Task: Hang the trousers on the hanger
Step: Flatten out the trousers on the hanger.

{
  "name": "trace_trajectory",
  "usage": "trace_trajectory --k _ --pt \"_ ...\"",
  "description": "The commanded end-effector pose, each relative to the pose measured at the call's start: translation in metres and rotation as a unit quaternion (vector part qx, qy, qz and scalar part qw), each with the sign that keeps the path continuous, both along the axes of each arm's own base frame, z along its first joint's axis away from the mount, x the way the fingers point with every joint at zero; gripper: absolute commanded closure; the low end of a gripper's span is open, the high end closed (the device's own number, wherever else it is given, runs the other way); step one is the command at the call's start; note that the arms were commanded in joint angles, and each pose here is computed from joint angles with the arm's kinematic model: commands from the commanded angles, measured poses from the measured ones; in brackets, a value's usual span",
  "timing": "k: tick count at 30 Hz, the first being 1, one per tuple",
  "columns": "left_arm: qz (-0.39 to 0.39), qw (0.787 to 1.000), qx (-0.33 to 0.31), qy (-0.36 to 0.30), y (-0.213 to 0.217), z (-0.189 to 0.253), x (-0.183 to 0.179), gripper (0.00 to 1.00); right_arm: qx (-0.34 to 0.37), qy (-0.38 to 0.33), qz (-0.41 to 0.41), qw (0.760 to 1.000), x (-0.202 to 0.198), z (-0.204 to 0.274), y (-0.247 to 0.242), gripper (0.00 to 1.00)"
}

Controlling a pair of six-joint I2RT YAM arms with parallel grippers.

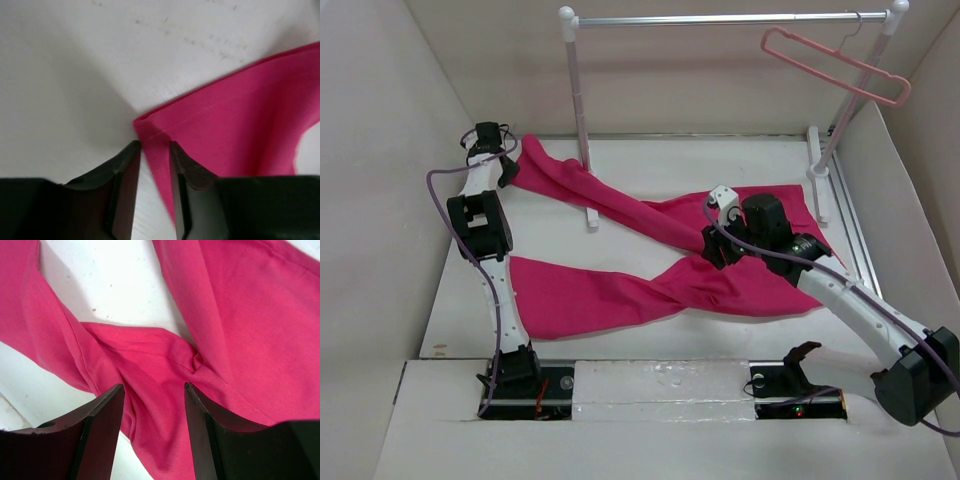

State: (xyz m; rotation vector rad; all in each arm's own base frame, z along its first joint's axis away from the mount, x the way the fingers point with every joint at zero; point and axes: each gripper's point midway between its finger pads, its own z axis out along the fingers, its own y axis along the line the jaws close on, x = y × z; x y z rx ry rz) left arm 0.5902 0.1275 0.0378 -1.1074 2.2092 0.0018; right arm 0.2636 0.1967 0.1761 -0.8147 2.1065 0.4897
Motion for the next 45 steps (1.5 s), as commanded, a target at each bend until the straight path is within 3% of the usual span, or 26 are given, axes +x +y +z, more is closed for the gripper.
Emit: trace_trajectory --k 1,3,4,6,7,9,12,15,18,23,25,26,31,32,39,45 --pt "0.008 0.999 -0.003 0.037 -0.006 -0.014 -0.024 0.76 0.018 -0.041 -0.004 0.999 0.015 0.035 0.008 0.43" --pt "0.007 0.999 0.001 0.038 -0.005 -0.011 -0.025 0.84 0.005 -0.029 -0.006 1.000 0.016 0.029 0.006 0.43" --pt "0.007 0.999 0.011 0.041 -0.001 -0.009 -0.026 0.82 0.003 -0.028 -0.006 1.000 0.016 0.029 0.006 0.43" --pt "0.016 0.997 0.020 0.069 0.003 -0.017 -0.036 0.72 0.009 -0.031 0.000 0.999 0.015 0.032 0.008 0.43" --pt "0.011 0.997 0.025 0.068 0.004 -0.016 -0.033 0.58 0.014 -0.036 0.002 0.999 0.016 0.035 0.010 0.43" --pt "0.013 0.997 0.027 0.076 0.005 -0.021 -0.035 0.45 0.021 -0.039 0.001 0.999 0.015 0.038 0.008 0.43" --pt "0.013 0.997 0.032 0.064 0.008 -0.017 -0.027 0.46 0.024 -0.038 0.005 0.999 0.013 0.041 0.009 0.43" --pt "0.003 0.998 0.030 0.061 0.007 -0.016 -0.018 0.69 0.030 -0.039 0.004 0.999 0.009 0.047 0.008 0.44" --pt "-0.005 0.997 0.021 0.067 0.004 -0.025 -0.014 1.00 0.037 -0.047 0.000 0.998 0.005 0.057 0.005 0.44" --pt "0.011 0.996 0.045 0.077 0.011 -0.020 -0.035 1.00 0.037 -0.054 -0.010 0.998 0.001 0.063 -0.001 0.44" --pt "0.036 0.997 0.061 0.034 0.030 0.023 -0.049 1.00 0.027 -0.051 -0.021 0.998 0.002 0.055 -0.008 0.44" --pt "0.046 0.996 0.056 0.058 0.037 0.006 -0.064 1.00 0.021 -0.047 -0.031 0.998 0.004 0.051 -0.014 0.44" --pt "0.103 0.992 0.070 0.006 0.073 0.064 -0.116 1.00 0.014 -0.040 -0.044 0.998 0.007 0.036 -0.026 0.44" --pt "0.111 0.991 0.072 0.023 0.073 0.057 -0.141 1.00 0.011 -0.031 -0.045 0.998 0.007 0.025 -0.029 0.44" --pt "0.138 0.984 0.100 0.058 0.074 0.070 -0.196 1.00 -0.009 -0.007 -0.084 0.996 0.017 0.000 -0.048 0.42" --pt "0.163 0.971 0.138 0.104 0.081 0.083 -0.239 1.00 -0.022 -0.009 -0.125 0.992 0.029 -0.002 -0.073 0.28"
